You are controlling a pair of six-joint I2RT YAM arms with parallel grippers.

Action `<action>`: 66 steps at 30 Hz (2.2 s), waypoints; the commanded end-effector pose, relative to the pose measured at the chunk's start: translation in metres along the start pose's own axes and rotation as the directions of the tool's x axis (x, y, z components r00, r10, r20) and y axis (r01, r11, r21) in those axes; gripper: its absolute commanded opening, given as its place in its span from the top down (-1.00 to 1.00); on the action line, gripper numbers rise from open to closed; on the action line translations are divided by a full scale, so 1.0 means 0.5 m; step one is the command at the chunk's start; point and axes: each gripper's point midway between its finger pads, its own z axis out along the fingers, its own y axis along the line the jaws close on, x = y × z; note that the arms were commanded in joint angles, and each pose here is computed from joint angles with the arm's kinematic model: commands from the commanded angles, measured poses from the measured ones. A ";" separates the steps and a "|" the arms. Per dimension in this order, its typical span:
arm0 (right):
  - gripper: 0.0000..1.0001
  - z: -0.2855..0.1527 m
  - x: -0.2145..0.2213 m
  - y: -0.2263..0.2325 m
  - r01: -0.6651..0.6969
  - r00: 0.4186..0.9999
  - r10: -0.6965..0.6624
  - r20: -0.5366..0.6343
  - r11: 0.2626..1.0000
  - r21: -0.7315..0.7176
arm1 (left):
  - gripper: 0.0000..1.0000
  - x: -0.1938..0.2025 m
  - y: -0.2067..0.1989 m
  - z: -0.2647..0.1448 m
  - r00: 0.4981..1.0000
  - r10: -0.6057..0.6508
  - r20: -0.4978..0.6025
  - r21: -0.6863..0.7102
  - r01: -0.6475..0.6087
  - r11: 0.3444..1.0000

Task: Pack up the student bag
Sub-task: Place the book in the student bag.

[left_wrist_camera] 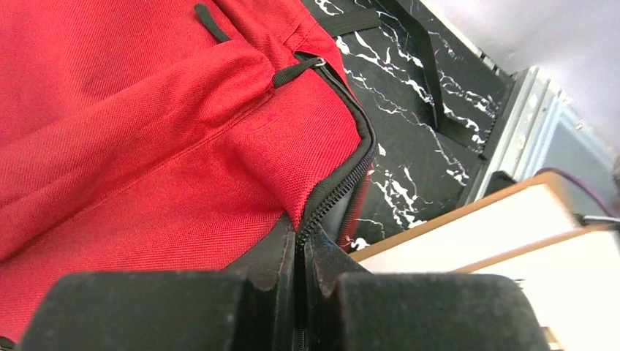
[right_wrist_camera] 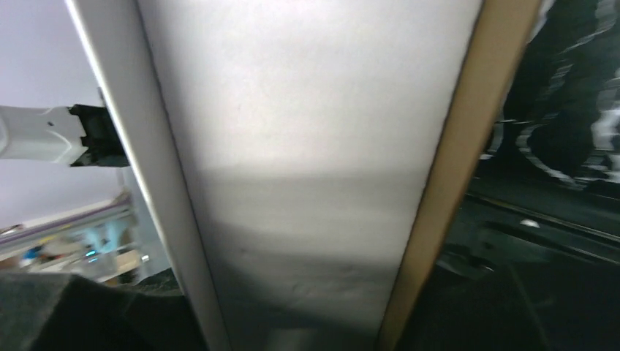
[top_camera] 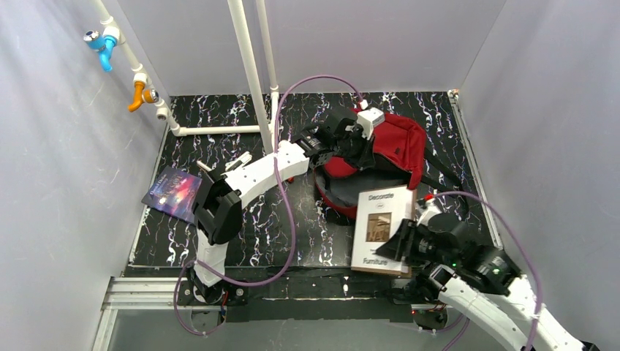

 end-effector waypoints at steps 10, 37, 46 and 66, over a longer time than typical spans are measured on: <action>0.73 0.083 -0.084 0.216 -0.391 0.903 0.424 -0.077 0.731 -0.560 | 1.00 -0.094 -0.136 -0.117 0.967 0.165 0.197 0.141 -0.194 0.971; 0.16 0.254 -0.221 0.035 -0.398 0.871 0.470 0.141 0.844 -0.360 | 1.00 -0.005 -0.160 -0.160 0.970 0.162 0.179 0.228 -0.201 0.953; -0.95 0.240 -0.153 -0.022 -0.354 0.925 0.370 0.092 0.923 -0.151 | 1.00 0.010 -0.149 -0.135 0.981 0.106 0.164 0.229 -0.143 0.963; 0.18 0.236 -0.173 -0.020 -0.243 0.919 0.315 0.236 0.926 -0.290 | 1.00 0.007 -0.157 -0.146 0.981 0.109 0.163 0.237 -0.146 0.961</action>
